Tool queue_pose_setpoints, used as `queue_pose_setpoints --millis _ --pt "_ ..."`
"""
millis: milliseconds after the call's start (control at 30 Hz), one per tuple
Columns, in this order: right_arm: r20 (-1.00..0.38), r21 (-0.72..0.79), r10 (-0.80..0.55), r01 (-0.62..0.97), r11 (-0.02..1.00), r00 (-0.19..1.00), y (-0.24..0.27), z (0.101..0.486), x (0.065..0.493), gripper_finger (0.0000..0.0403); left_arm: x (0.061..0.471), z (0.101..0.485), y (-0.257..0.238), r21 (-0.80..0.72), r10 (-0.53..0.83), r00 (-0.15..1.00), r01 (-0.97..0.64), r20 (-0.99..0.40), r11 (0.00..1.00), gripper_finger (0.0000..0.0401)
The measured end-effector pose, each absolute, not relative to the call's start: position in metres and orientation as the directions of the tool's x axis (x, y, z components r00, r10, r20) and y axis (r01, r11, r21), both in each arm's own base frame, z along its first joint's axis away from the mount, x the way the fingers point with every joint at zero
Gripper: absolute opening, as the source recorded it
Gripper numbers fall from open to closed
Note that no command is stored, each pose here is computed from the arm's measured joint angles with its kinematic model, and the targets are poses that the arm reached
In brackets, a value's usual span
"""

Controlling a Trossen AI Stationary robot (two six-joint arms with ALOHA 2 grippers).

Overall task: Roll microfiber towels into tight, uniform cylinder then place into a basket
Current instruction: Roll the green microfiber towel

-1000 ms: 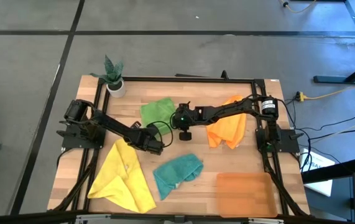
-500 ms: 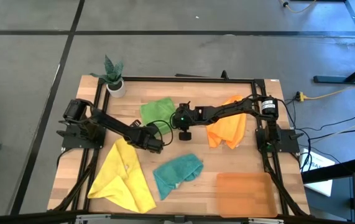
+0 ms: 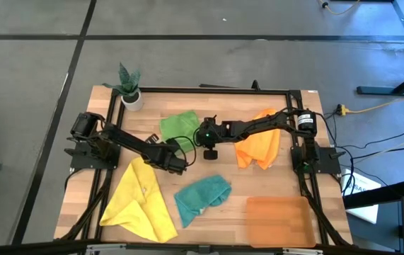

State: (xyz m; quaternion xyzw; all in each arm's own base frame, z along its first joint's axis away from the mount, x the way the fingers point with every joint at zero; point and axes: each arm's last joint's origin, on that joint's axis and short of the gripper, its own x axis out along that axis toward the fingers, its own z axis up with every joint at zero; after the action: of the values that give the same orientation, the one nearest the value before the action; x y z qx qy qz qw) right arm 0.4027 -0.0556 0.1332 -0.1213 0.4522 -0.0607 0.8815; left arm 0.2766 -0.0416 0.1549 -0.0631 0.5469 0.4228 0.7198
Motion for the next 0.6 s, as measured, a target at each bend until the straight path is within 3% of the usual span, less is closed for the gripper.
queue_pose_setpoints --millis 433,600 --pt "-0.782 -0.268 -0.216 -0.002 0.963 0.585 -0.056 0.133 0.403 0.0077 0.287 0.167 -0.047 0.331 0.528 0.096 -0.681 -0.844 0.653 0.0080" --pt "-0.782 -0.268 -0.216 -0.003 0.963 0.585 -0.056 0.133 0.403 0.0077 0.294 0.164 -0.055 0.300 0.504 0.193 -0.609 -0.842 0.734 0.0080"
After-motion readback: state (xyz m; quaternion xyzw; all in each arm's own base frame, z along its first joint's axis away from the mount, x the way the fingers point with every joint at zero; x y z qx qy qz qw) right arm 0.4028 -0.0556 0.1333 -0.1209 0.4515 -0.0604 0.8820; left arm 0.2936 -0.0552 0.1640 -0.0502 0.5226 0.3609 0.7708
